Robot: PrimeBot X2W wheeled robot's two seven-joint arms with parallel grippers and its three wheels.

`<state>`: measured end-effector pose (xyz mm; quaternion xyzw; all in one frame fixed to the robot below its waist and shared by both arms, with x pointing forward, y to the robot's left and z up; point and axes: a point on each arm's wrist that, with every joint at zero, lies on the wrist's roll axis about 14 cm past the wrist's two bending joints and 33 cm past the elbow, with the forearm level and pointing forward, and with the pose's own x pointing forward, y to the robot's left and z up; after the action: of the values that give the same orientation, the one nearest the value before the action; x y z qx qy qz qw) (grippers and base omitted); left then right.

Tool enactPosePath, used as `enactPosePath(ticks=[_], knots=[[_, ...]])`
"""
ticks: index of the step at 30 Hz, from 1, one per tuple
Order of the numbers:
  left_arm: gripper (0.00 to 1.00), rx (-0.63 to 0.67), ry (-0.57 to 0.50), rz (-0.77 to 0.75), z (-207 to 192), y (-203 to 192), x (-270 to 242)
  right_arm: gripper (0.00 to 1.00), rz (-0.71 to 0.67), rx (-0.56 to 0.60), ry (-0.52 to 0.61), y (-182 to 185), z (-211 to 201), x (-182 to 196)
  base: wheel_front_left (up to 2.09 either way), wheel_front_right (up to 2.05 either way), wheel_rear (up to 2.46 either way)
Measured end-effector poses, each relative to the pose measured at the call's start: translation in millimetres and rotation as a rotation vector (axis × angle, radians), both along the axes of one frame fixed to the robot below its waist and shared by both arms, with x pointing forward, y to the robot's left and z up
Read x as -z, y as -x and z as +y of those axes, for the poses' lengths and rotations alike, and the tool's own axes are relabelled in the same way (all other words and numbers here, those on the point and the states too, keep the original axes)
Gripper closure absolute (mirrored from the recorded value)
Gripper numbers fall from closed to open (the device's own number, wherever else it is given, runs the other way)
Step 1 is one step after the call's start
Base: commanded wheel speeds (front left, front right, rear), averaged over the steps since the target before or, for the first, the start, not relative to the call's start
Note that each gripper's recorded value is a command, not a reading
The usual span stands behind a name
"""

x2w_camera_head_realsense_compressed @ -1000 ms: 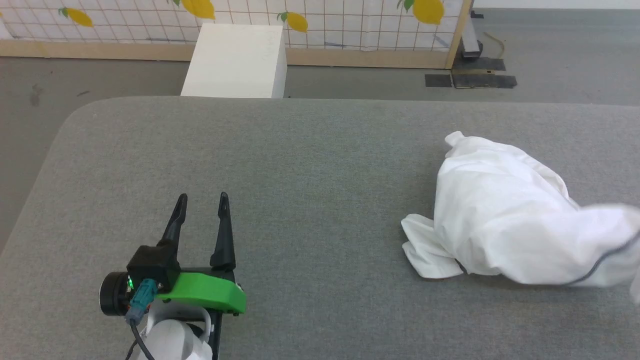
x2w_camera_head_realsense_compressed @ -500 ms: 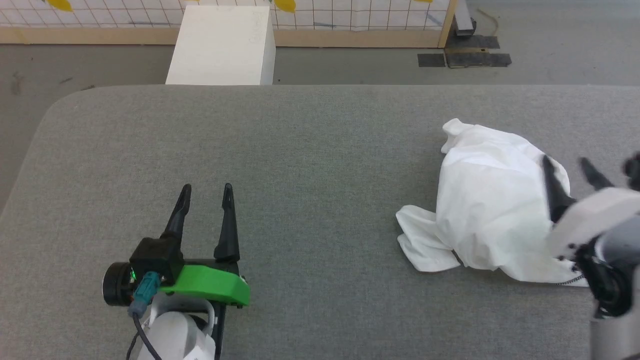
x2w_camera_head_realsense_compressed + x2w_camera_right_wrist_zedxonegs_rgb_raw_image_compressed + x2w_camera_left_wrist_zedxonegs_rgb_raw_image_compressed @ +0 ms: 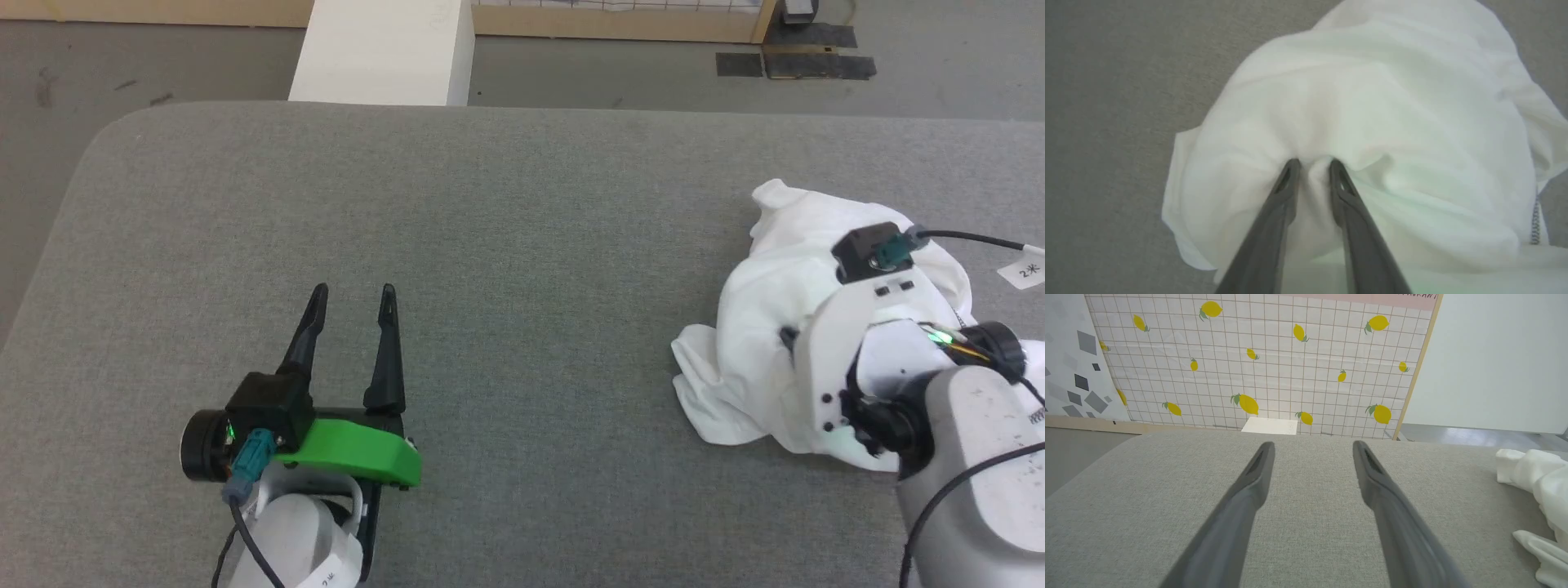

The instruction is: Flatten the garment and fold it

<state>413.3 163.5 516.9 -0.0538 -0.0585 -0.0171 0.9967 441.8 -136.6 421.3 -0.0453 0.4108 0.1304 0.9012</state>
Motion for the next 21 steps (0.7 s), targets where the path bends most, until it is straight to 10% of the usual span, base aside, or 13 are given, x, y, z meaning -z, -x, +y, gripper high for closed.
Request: enactPosePath(ticks=[8,15,16,17,21], knots=[[0.00,-0.018,-0.001,-0.009,6.0,3.8,-4.1,1.00,-0.158,-0.275,-0.204,15.1,107.2,-39.4,0.00,0.00,0.00],[0.00,-0.020,0.000,-0.028,6.8,6.0,-11.3,1.00,-0.025,-0.615,-0.236,108.6,170.9,-24.9,0.00,0.00,0.00],[0.00,-0.018,0.000,-0.029,6.2,6.0,-11.7,0.85,0.002,-0.628,-0.223,117.8,167.1,-17.8,0.00,0.00,0.00],[0.00,-0.016,0.000,-0.030,5.3,5.9,-12.1,0.00,0.018,-0.632,-0.216,123.7,162.6,-13.4,0.00,0.00,0.00],[0.00,-0.004,0.005,-0.032,1.3,4.9,-12.6,0.00,-0.107,-0.537,-0.285,106.0,147.1,-33.3,0.00,0.00,0.00]])
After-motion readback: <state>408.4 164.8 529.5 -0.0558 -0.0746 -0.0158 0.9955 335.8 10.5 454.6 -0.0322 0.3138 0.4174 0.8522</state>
